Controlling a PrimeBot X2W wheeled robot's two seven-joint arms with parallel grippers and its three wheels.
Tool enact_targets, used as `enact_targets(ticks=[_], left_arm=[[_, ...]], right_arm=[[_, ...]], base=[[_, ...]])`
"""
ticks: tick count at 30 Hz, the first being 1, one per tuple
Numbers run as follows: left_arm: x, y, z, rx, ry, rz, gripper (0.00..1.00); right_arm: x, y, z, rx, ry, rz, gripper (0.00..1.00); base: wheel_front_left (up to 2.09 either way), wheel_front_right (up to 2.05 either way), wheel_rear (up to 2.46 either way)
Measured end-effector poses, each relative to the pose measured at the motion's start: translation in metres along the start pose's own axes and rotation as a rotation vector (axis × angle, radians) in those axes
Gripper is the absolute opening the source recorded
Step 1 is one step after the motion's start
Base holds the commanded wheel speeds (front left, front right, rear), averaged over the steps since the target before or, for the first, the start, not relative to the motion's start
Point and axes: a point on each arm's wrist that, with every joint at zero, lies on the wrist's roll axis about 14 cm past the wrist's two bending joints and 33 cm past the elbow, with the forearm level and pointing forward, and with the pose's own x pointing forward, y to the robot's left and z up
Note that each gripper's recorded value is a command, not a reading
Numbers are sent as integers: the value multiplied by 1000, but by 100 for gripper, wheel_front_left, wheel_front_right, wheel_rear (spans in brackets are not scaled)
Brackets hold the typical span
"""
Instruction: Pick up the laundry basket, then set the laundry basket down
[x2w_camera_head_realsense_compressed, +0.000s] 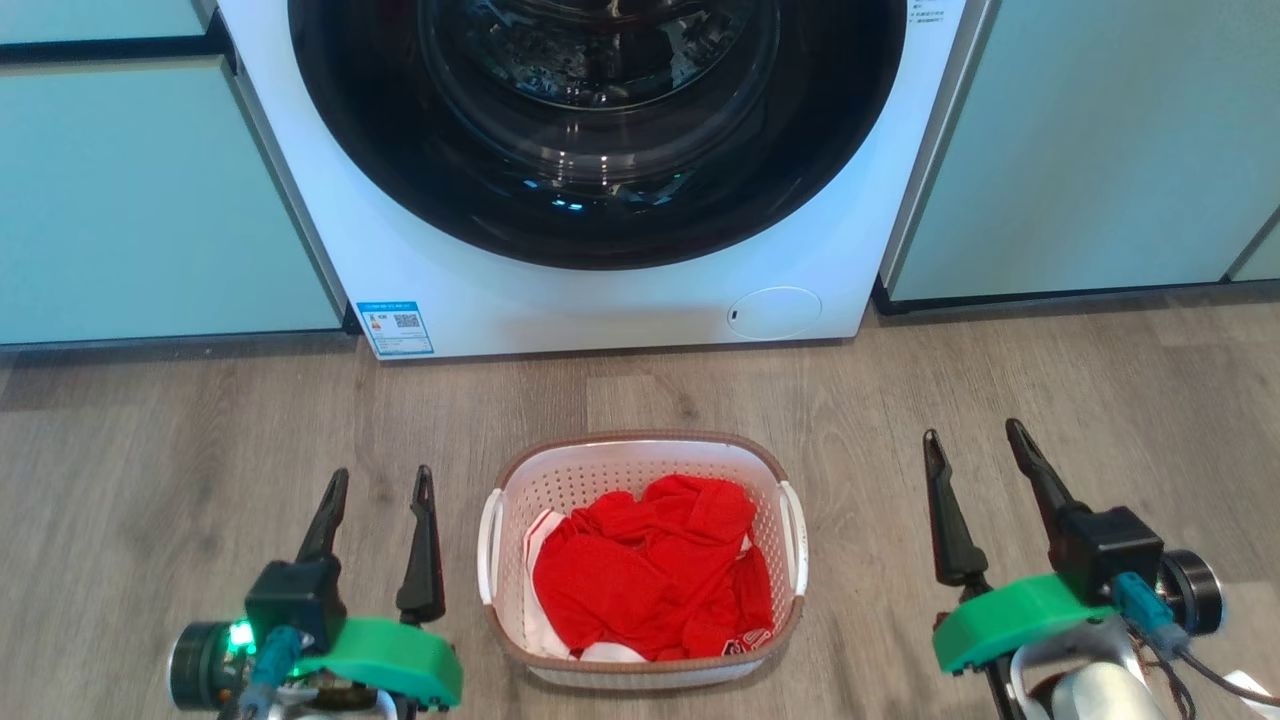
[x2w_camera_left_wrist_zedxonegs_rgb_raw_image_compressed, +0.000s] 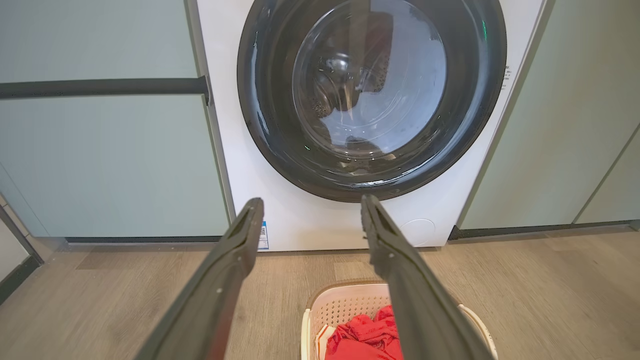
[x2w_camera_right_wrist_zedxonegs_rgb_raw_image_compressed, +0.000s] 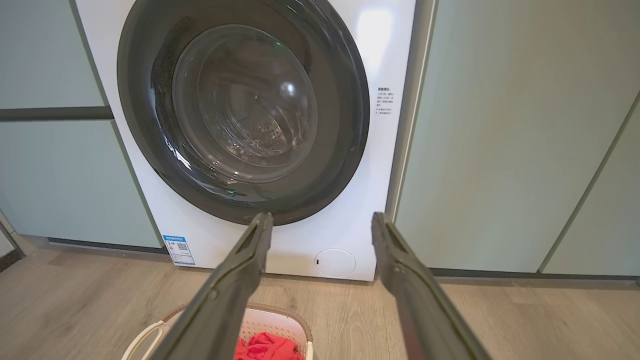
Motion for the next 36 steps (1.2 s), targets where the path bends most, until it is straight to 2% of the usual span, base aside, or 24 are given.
enact_targets(ticks=[7,36], left_arm=[[0,-6,5,65,-31,-24,100],[1,-9,0,59,-18,-33,100]], right_arm=[[1,6,6,-78,-22,29,100],[1,4,2,-77,-12,24,100]], base=[[0,0,0],[0,0,0]])
